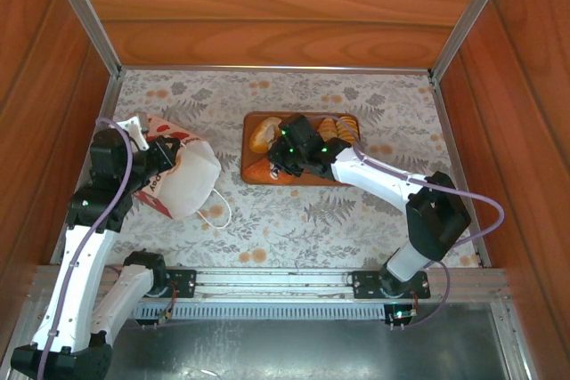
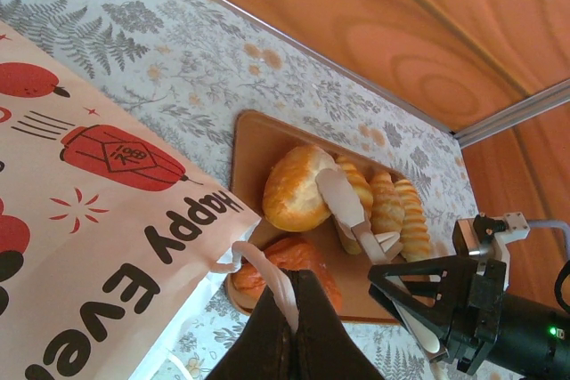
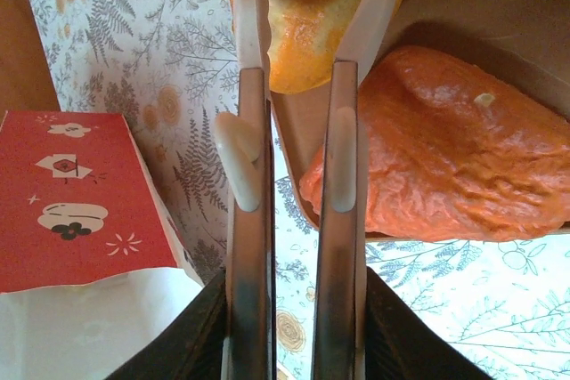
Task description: Take the fake bread out of the paper bag
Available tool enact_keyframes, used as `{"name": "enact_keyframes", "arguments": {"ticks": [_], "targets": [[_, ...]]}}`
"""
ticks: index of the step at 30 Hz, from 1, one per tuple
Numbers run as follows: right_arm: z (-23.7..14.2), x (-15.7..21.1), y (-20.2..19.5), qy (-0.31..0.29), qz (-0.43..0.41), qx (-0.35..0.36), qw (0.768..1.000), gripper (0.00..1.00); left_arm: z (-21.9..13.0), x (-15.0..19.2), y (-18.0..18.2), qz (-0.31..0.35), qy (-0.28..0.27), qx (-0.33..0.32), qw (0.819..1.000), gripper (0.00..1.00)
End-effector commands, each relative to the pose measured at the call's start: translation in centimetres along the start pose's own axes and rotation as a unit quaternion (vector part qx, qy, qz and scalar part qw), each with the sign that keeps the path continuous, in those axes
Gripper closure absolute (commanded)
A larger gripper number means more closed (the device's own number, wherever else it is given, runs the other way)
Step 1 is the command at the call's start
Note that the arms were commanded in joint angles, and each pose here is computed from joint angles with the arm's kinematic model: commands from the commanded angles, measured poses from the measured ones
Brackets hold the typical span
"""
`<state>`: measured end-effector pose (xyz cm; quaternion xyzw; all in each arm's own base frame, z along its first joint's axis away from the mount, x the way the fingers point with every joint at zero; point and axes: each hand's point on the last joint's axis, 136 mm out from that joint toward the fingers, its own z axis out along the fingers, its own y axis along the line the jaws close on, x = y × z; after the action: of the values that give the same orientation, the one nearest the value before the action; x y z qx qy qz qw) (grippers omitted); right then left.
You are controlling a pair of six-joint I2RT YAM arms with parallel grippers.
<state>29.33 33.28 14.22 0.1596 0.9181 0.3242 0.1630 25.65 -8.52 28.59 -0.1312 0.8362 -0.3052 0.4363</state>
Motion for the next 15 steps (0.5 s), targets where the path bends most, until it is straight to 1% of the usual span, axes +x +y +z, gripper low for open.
{"name": "enact_keyframes", "arguments": {"ticks": [1, 6, 9, 13, 15], "targets": [[0.3, -0.2, 1.2, -0.006, 0.010, -0.019, 1.000, 0.66, -0.2, -0.2, -0.7, 0.007, -0.005, 0.015, 1.000, 1.00], [0.7, 0.4, 2.1, 0.016, 0.007, -0.028, 0.999, 0.62, -0.4, -0.1, -0.6, 0.008, -0.007, 0.014, 1.000, 1.00], [0.3, 0.4, 2.3, 0.017, -0.001, -0.027, 0.999, 0.50, -0.4, -0.1, -0.6, 0.008, -0.008, 0.014, 1.000, 1.00], [-1.3, 0.2, 3.5, 0.009, -0.032, -0.051, 0.998, 0.48, -0.4, -0.1, -0.6, 0.009, -0.008, 0.014, 1.000, 1.00], [-2.3, 0.5, 3.8, 0.016, -0.044, -0.054, 0.997, 0.48, -0.4, -0.1, -0.6, 0.009, -0.008, 0.013, 1.000, 1.00]]}}
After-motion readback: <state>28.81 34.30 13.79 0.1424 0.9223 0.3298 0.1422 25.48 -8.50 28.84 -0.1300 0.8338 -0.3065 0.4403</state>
